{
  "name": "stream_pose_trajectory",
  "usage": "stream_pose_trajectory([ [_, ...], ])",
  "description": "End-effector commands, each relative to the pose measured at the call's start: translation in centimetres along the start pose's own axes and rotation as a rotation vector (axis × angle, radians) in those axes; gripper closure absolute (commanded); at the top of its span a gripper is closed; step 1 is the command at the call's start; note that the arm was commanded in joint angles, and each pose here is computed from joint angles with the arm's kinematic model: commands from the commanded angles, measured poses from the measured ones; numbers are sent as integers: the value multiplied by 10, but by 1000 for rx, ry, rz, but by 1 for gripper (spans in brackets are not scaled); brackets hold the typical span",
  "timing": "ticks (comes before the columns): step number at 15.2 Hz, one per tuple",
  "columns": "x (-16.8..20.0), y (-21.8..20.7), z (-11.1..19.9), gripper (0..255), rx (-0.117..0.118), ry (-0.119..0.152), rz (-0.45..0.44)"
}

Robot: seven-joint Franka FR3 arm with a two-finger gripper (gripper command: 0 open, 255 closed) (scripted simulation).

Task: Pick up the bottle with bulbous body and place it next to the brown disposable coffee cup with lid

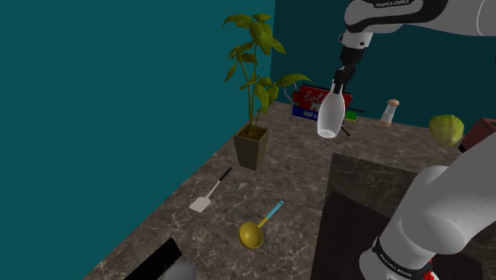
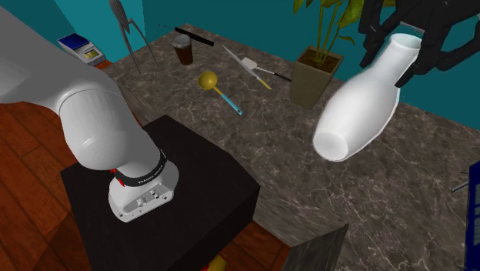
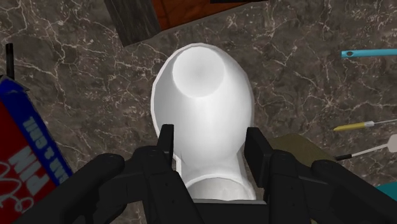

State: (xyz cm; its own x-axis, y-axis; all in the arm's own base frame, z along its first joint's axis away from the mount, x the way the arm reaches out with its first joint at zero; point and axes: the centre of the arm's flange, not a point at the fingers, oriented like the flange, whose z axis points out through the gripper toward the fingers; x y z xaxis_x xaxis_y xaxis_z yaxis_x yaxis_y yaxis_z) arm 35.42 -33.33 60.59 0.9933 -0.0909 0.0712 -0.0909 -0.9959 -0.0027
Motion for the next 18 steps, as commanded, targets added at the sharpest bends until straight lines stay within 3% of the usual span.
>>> stream_pose_trajectory([
  [1, 1, -1, -11, 255, 0, 0, 0],
  [18, 7, -1, -100, 255, 0, 0, 0],
])
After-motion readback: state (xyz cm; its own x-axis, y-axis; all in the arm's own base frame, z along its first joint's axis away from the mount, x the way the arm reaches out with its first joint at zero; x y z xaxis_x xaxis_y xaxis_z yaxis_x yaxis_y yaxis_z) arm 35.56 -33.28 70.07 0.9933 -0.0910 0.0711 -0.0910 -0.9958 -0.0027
